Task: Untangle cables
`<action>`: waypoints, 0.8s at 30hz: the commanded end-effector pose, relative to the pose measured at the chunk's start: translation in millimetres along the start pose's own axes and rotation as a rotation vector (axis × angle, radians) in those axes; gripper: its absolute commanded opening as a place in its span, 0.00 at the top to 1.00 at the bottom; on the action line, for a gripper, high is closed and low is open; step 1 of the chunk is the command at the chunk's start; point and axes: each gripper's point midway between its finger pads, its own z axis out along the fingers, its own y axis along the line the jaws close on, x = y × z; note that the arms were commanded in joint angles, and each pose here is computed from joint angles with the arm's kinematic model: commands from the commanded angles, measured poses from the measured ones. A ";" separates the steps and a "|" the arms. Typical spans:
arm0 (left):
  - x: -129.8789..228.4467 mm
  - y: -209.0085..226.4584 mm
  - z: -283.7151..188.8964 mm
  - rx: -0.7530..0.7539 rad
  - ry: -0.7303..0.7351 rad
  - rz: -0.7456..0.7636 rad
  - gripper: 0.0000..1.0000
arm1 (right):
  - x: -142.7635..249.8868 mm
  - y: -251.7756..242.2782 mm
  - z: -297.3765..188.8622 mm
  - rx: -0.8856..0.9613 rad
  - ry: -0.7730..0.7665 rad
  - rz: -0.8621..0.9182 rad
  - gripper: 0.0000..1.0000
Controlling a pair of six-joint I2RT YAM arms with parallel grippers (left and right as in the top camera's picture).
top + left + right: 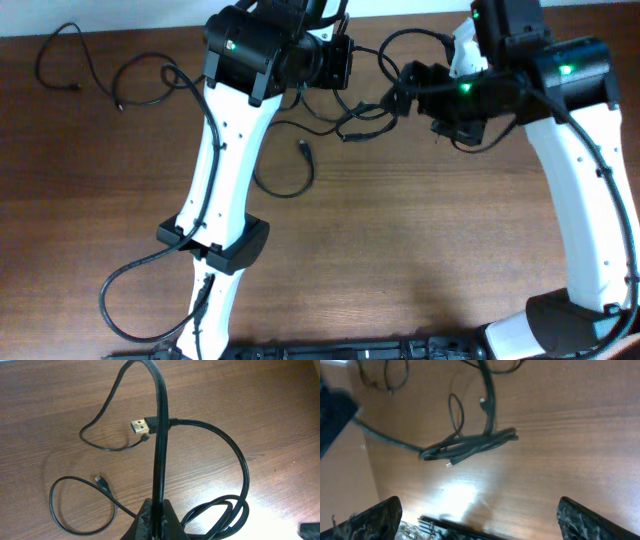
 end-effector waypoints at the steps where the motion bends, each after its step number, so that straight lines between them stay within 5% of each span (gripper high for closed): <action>1: -3.5 -1.7 -10.0 0.019 -0.024 -0.021 1.00 | -9.0 -0.7 30.1 0.039 0.014 0.136 0.13; 4: -3.5 -1.7 -10.0 0.019 -0.024 -0.021 1.00 | -29.4 1.3 51.2 0.027 -0.009 0.137 0.40; 9: -3.5 -1.7 -10.0 0.018 -0.024 -0.021 1.00 | -34.0 -1.9 53.8 0.043 -0.026 0.161 0.63; 17: -7.3 -0.5 -9.9 0.011 -0.040 -0.020 1.00 | -16.6 0.8 53.9 0.025 0.055 0.180 0.64; 22: -8.8 11.2 -10.2 -0.056 -0.052 -0.022 1.00 | -11.6 4.4 53.6 0.004 0.083 0.184 0.96; 24: -9.5 14.3 -10.5 -0.074 -0.057 -0.022 1.00 | -11.6 -3.5 53.3 0.044 0.073 0.191 0.96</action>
